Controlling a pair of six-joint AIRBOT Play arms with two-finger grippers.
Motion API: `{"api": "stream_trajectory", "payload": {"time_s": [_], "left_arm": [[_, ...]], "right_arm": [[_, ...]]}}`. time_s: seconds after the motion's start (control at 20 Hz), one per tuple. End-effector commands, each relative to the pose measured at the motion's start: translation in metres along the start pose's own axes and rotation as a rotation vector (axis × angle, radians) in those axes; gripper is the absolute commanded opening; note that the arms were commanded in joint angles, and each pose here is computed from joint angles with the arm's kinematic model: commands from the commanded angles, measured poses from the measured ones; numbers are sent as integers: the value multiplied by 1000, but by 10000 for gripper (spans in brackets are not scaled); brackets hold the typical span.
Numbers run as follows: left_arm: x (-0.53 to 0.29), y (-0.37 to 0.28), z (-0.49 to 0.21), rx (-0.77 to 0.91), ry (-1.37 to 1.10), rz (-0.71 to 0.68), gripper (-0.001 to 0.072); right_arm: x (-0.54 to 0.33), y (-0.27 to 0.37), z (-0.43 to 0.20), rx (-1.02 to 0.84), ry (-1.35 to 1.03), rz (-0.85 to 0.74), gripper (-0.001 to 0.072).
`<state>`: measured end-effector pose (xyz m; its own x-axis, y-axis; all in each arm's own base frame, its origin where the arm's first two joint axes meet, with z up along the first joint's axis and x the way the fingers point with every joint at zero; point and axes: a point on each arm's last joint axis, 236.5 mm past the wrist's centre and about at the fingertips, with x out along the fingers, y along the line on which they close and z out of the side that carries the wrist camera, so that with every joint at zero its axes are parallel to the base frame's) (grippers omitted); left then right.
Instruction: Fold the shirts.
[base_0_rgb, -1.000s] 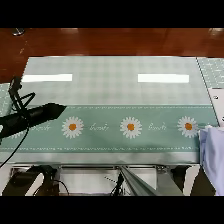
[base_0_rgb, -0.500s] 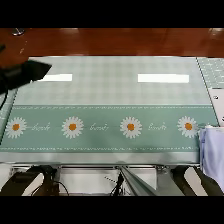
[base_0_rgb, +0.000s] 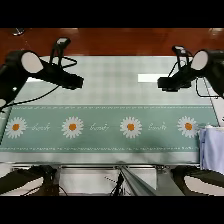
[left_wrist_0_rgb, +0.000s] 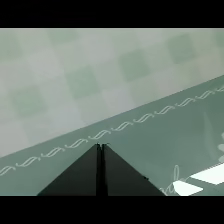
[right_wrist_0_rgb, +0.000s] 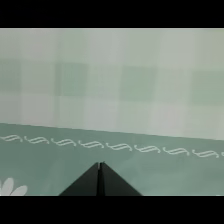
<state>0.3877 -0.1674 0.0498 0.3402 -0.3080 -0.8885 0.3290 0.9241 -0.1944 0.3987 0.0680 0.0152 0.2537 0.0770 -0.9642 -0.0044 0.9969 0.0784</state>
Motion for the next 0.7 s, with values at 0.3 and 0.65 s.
{"api": "stream_trajectory", "payload": {"time_s": [0.3,0.65], "left_arm": [[18,29,-24,-30,133,106,23],[30,32,-29,-35,165,107,23]], "right_arm": [[14,-16,0,22,16,-119,25],[14,-16,0,22,16,-119,25]]}}
